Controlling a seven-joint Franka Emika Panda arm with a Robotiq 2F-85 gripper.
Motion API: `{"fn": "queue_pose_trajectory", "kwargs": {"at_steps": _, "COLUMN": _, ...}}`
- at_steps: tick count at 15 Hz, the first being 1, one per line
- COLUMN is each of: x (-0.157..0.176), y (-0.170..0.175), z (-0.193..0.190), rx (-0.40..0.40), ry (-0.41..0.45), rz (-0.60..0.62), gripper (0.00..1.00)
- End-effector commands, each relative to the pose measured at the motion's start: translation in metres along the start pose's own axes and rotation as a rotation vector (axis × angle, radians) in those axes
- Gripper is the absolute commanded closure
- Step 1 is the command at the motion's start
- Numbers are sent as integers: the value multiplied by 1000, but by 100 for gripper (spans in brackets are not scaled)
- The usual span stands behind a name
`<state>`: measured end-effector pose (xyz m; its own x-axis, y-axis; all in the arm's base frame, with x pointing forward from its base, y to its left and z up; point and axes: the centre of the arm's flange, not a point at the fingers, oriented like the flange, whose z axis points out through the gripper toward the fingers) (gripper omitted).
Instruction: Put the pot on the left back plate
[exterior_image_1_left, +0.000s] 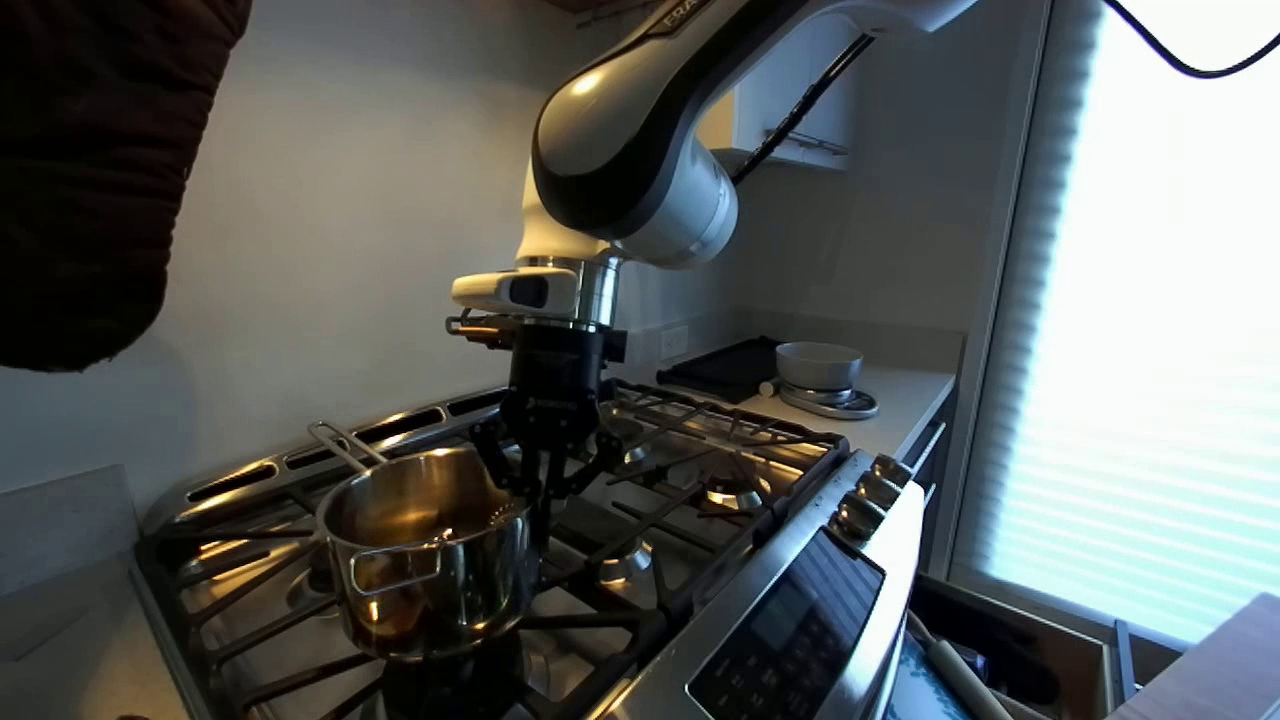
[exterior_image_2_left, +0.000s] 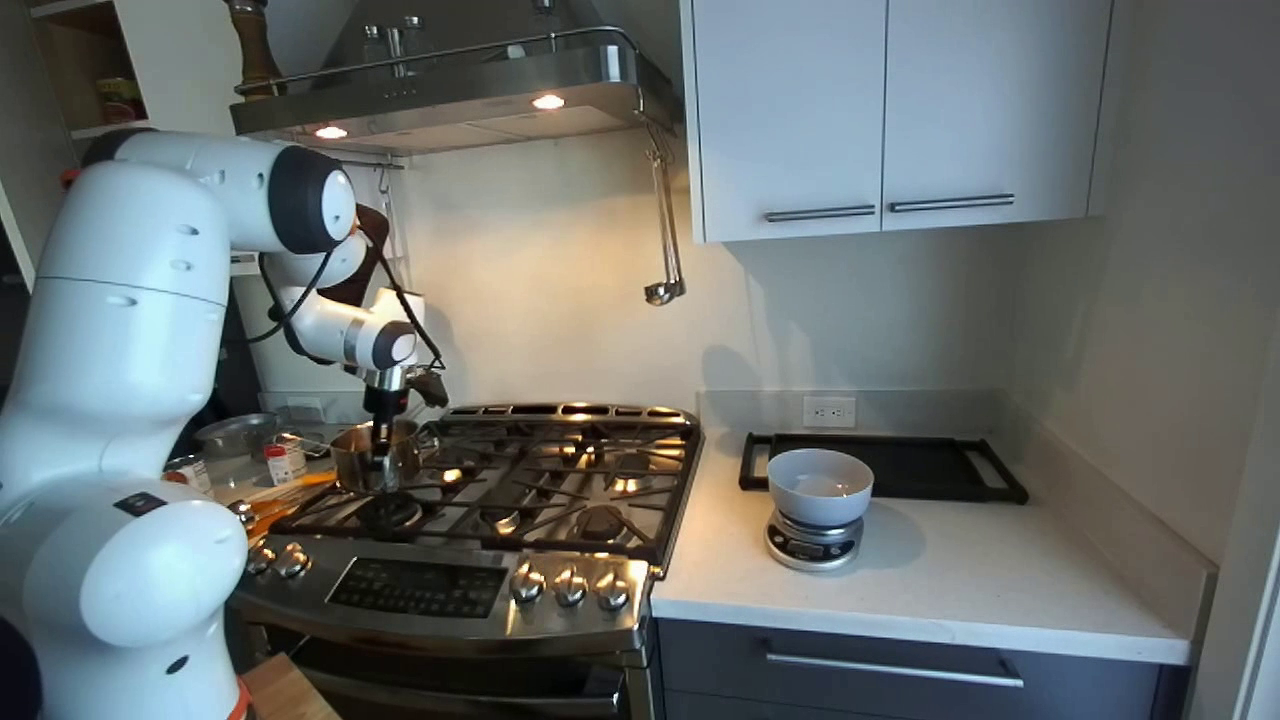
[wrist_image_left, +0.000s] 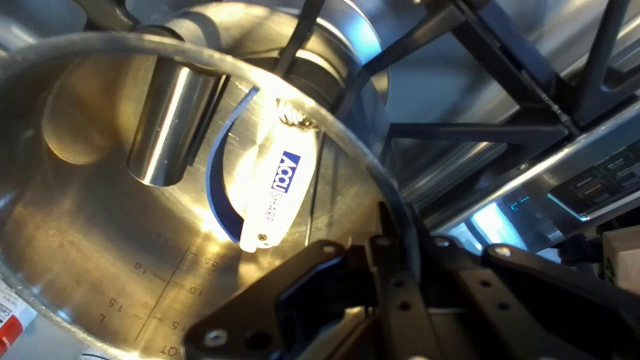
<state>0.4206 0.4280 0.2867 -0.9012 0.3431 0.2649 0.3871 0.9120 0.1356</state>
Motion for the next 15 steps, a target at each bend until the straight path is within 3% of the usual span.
{"fn": "queue_pose_trajectory", "kwargs": {"at_steps": 1, "x": 1, "y": 14, "z": -5, "rx": -7, "ry": -13, "rz": -25, "gripper": 99}}
{"fn": "queue_pose_trajectory", "kwargs": {"at_steps": 15, "x": -3, "y": 16, "z": 8, "rx": 34, "ry": -15, "rz": -43, "gripper": 99}}
